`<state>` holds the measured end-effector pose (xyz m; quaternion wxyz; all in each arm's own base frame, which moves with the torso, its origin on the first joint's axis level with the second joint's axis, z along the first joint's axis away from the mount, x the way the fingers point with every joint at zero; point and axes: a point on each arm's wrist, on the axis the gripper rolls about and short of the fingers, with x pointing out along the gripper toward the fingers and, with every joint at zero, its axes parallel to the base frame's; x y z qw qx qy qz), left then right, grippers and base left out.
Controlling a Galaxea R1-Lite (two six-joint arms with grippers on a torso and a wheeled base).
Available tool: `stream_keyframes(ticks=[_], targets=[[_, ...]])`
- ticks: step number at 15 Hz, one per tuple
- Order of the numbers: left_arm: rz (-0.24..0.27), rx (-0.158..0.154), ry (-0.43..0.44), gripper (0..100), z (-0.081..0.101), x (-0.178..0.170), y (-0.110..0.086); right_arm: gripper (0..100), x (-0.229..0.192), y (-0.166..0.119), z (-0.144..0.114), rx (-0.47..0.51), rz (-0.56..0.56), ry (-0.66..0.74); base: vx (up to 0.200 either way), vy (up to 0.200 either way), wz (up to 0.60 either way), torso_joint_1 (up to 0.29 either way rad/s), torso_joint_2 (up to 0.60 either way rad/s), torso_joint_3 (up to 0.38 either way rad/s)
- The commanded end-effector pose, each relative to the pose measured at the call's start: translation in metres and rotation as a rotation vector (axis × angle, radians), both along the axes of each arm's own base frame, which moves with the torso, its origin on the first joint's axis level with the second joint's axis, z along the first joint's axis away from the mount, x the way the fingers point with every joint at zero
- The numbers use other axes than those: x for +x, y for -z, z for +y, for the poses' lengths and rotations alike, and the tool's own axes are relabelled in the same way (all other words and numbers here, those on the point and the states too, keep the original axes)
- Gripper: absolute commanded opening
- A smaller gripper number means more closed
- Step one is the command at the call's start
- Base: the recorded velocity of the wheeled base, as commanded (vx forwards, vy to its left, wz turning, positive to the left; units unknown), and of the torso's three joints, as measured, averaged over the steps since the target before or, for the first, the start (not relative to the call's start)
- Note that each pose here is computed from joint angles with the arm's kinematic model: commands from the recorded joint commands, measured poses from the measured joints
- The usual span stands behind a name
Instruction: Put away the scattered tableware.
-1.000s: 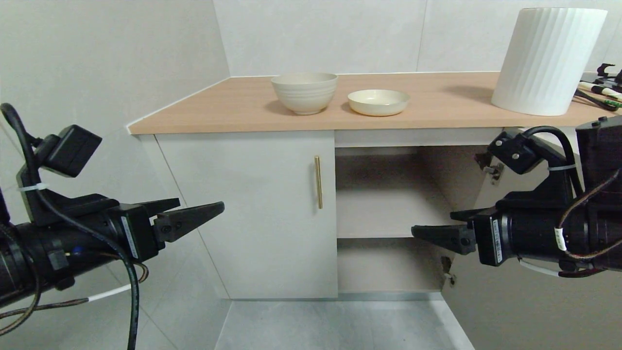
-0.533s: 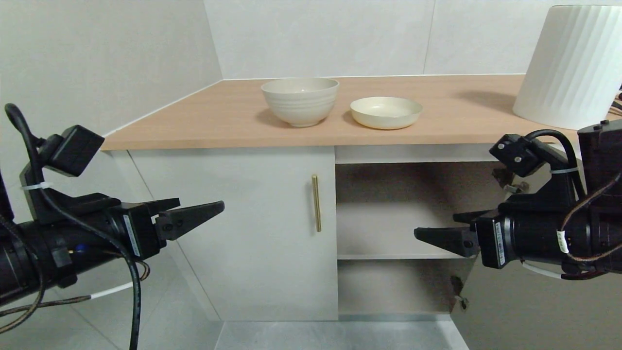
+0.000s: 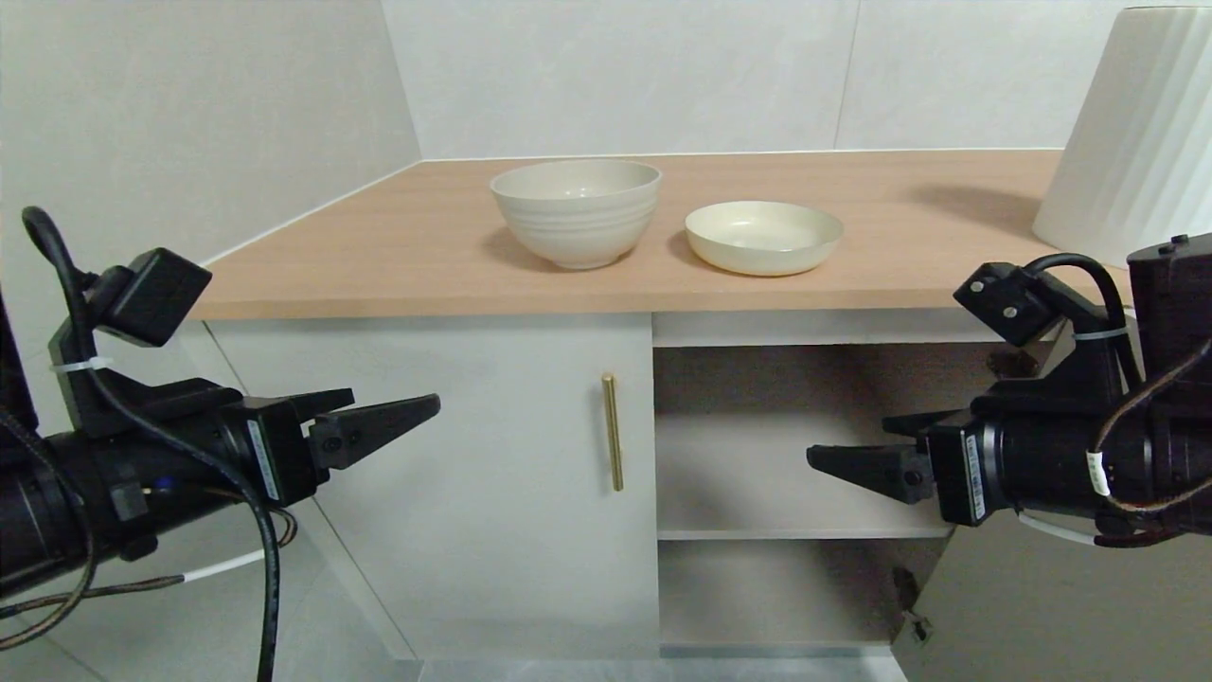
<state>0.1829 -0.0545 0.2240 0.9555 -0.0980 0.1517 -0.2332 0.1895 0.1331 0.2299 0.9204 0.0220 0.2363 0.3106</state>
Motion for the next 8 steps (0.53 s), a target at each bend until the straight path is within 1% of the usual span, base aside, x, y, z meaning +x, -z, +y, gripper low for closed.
stream_keyframes(ticks=[1,5,8], targets=[[0.002,-0.001,0.003,100,-0.0002,0.0006,0.0004,100,-0.0009,-0.0003,-0.0006,0.001,-0.001,-0.001,0.0,0.0,0.0,0.0,0.0,0.0],[0.013,0.001,0.006,100,-0.0008,0.0025,0.0023,100,-0.0013,0.0006,-0.0003,-0.001,0.002,-0.005,0.0,0.0,0.0,0.004,-0.02,-0.007],[0.023,0.004,0.006,100,-0.0013,0.0044,0.0042,100,-0.001,0.0009,-0.0001,-0.002,0.003,-0.007,0.0,0.0,0.0,0.064,-0.24,-0.255]])
